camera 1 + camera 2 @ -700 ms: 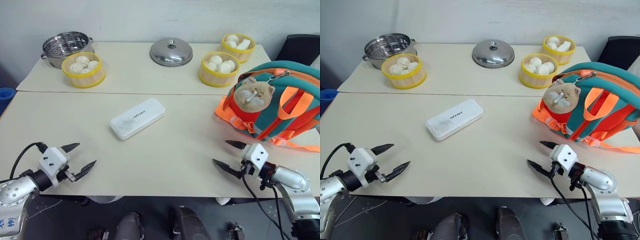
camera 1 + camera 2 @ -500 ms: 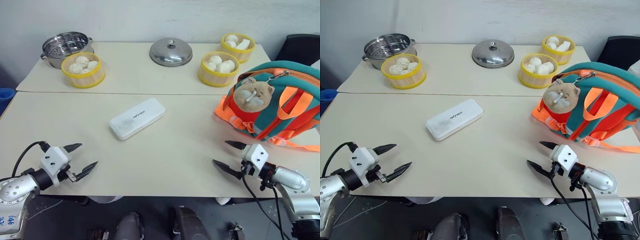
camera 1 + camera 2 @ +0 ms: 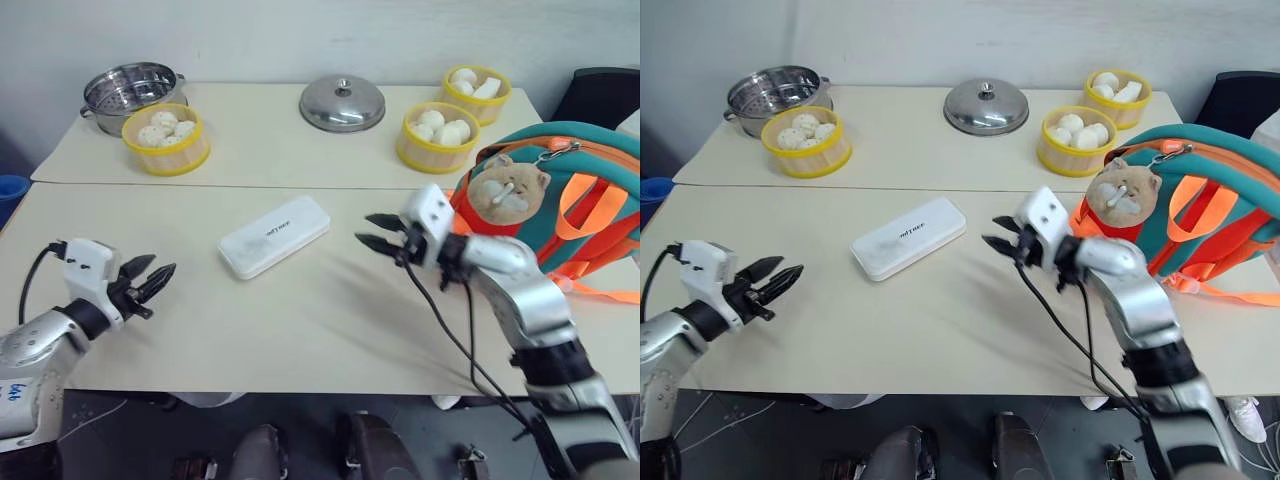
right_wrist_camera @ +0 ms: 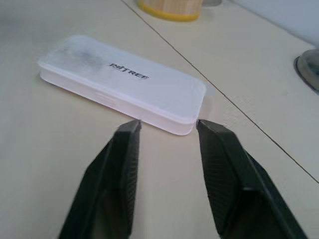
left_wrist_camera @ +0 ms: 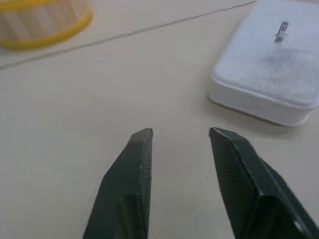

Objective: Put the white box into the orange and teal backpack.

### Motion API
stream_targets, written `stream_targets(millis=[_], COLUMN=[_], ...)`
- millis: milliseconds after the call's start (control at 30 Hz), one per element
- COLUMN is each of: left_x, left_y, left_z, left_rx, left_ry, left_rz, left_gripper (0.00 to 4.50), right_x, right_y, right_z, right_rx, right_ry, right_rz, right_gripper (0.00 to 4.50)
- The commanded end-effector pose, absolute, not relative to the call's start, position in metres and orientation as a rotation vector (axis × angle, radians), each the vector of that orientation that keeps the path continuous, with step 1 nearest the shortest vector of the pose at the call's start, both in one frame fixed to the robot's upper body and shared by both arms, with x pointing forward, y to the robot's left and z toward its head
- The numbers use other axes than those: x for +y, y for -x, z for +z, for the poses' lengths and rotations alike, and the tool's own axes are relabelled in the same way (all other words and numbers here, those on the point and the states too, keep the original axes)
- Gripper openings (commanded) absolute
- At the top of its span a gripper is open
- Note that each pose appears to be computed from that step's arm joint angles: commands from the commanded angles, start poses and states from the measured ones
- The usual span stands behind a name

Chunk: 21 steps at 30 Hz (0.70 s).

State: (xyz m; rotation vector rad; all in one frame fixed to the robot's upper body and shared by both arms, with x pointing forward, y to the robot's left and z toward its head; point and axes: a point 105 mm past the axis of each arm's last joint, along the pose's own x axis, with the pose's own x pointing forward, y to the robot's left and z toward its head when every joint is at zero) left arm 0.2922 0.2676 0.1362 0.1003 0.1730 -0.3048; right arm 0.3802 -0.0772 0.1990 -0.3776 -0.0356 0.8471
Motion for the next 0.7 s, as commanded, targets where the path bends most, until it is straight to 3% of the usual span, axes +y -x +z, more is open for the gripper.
stream_targets(millis=[33, 67, 100, 433, 700], left_x=[0.254, 0.251, 0.249, 0.227, 0.203], left_y=[-0.305, -0.307, -0.31, -0.314, -0.319], left_z=[0.148, 0.148, 0.146, 0.132, 0.136], left_rx=[0.152, 0.152, 0.164, 0.247, 0.22], left_ry=[-0.069, -0.053, -0.032, 0.091, 0.092], left_rz=[-0.249, -0.244, -0.229, -0.207, -0.284], left_gripper=[0.7, 0.35, 0.02, 0.01, 0.01], right_x=[-0.068, -0.064, -0.057, -0.019, -0.006], right_y=[-0.414, -0.422, -0.428, -0.457, -0.45], right_z=[0.199, 0.198, 0.197, 0.19, 0.16], right_rx=[0.016, 0.026, 0.032, 0.053, 0.106], right_ry=[0.426, 0.426, 0.419, 0.431, 0.431], right_rz=[0.691, 0.66, 0.649, 0.653, 0.768], right_gripper=[0.37, 0.01, 0.0, 0.0, 0.0])
